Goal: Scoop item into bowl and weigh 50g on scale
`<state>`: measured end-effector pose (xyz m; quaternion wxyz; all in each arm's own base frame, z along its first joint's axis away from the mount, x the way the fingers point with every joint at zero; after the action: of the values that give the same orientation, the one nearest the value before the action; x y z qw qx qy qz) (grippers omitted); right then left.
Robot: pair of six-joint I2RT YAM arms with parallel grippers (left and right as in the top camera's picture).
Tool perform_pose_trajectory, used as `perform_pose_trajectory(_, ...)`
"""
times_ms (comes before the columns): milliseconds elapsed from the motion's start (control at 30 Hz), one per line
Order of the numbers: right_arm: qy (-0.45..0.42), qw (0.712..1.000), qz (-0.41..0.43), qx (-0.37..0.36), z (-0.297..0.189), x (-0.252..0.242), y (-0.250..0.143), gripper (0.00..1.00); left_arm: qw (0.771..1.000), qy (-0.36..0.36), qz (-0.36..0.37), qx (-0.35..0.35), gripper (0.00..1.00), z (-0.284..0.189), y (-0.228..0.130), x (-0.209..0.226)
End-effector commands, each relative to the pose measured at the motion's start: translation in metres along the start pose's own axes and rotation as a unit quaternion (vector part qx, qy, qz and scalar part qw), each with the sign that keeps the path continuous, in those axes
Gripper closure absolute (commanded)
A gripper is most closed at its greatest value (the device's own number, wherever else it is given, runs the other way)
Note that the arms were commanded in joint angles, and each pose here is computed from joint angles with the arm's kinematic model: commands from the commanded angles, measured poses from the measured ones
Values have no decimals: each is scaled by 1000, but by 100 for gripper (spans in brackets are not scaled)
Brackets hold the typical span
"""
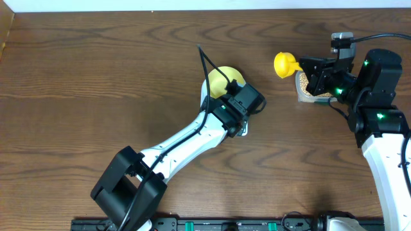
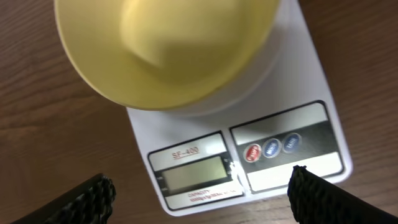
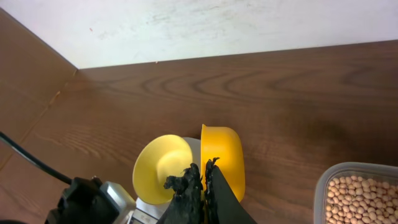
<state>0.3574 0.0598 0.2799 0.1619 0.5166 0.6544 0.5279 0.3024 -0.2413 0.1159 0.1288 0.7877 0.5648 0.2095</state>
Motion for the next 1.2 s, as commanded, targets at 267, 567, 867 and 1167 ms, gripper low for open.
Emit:
perform_pose_trajectory(267,-2,1000,8,6,-3,1,2,99,1000,19,13,-17,9,-7,-3,-6)
perform_pose_trajectory(567,-4,999,25,28,-3,1,-8,99,998,4,4,-59,9,-29,-10,9)
perform_pose_trajectory(867,-4,999,25,28,-3,1,-8,99,997,-8,17,-77,9,-21,-26,12)
perform_pose_trajectory(1167,-4,999,25,28,-3,1,-8,99,996,-13,11,-89,8,-20,-22,9)
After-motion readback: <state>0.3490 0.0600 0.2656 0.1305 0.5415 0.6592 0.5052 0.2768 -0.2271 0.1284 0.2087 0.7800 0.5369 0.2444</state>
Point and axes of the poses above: each gripper's point midway between its finger pads, its own z axis out along the fingers, its own x axis along the line the jaws close on, y = z × x, the point moved 4 cm from there along -z, back along the fingers, and after that the axes turned 5 degrees about -z, right-handed, at the moved point
